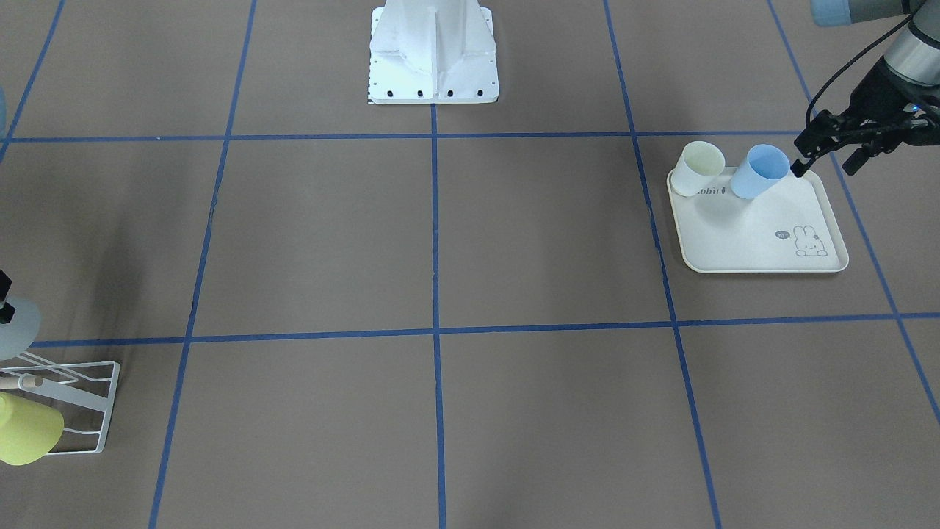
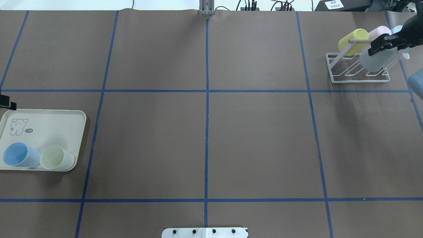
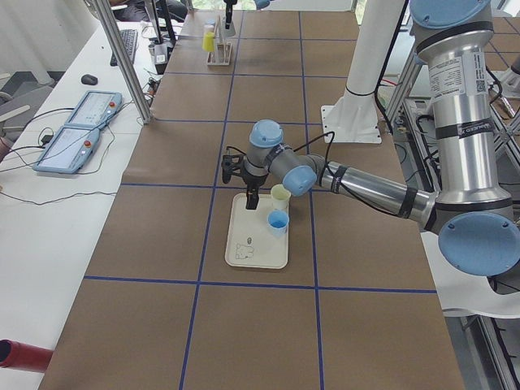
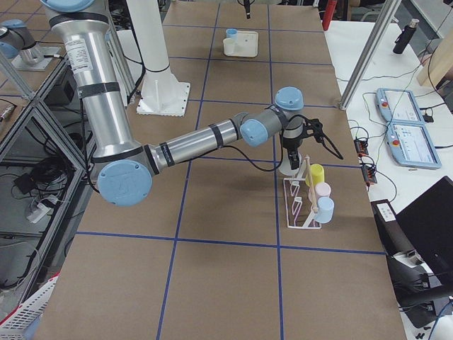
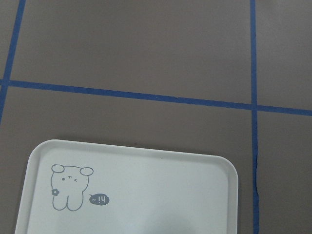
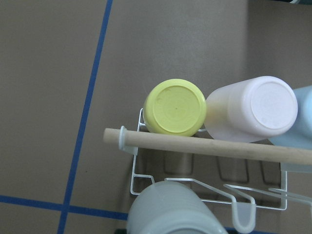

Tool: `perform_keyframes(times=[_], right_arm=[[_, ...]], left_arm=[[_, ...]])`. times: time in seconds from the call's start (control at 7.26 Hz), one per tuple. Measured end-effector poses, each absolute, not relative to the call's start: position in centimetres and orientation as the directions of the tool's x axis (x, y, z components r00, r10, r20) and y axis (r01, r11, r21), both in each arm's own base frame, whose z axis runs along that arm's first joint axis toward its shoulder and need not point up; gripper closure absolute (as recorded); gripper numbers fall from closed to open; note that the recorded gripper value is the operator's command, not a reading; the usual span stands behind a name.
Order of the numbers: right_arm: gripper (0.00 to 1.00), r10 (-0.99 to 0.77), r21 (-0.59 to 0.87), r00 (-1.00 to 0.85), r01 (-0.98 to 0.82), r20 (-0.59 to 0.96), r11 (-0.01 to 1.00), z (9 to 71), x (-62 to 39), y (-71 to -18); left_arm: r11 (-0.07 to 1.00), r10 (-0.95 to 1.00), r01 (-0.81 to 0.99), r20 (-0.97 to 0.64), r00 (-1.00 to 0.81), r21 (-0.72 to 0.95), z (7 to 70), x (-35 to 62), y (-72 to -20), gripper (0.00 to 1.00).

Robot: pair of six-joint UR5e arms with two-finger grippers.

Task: Transfer IKEA cup to right arm and place on rack

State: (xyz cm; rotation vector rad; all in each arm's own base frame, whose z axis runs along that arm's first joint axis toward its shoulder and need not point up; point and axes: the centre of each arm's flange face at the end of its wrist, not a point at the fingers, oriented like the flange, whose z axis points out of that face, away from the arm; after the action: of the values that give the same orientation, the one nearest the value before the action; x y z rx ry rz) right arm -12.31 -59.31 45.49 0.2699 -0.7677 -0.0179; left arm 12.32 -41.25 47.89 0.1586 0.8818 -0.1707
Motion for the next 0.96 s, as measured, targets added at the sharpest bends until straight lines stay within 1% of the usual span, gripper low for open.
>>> perform_keyframes(times=[0.14, 0.41, 0.69, 0.83, 0.96], right_arm=[[0.68, -0.111, 0.241, 0.723, -0.078, 0.681, 0.967, 46.0, -12.4, -59.5], [0.59, -0.101, 0.225, 0.727, -0.076, 0.679, 0.971, 47.0, -12.5, -60.0], [0.53, -0.095, 0.216, 0.729, -0.074, 0.678, 0.974, 47.3, -12.7, -60.2], [0.45, -0.092, 0.211, 0.729, -0.073, 0.678, 0.975, 47.6, -12.8, -60.4], [0.39, -0.091, 0.207, 0.729, -0.072, 0.678, 0.976, 47.7, -13.0, -60.5]], left_arm=[[0.975, -0.086, 0.212, -0.776, 0.625, 0.063, 48.1, 12.3, -41.1, 0.00], [0.977, -0.098, 0.207, -0.769, 0.632, 0.047, 48.4, 12.3, -40.7, 0.00], [0.980, -0.120, 0.198, -0.752, 0.648, 0.014, 48.3, 12.4, -40.3, 0.00], [0.981, -0.142, 0.192, -0.735, 0.663, -0.017, 48.5, 12.6, -40.0, 0.00], [0.983, -0.158, 0.177, -0.717, 0.679, -0.049, 49.2, 13.2, -39.7, 0.00]])
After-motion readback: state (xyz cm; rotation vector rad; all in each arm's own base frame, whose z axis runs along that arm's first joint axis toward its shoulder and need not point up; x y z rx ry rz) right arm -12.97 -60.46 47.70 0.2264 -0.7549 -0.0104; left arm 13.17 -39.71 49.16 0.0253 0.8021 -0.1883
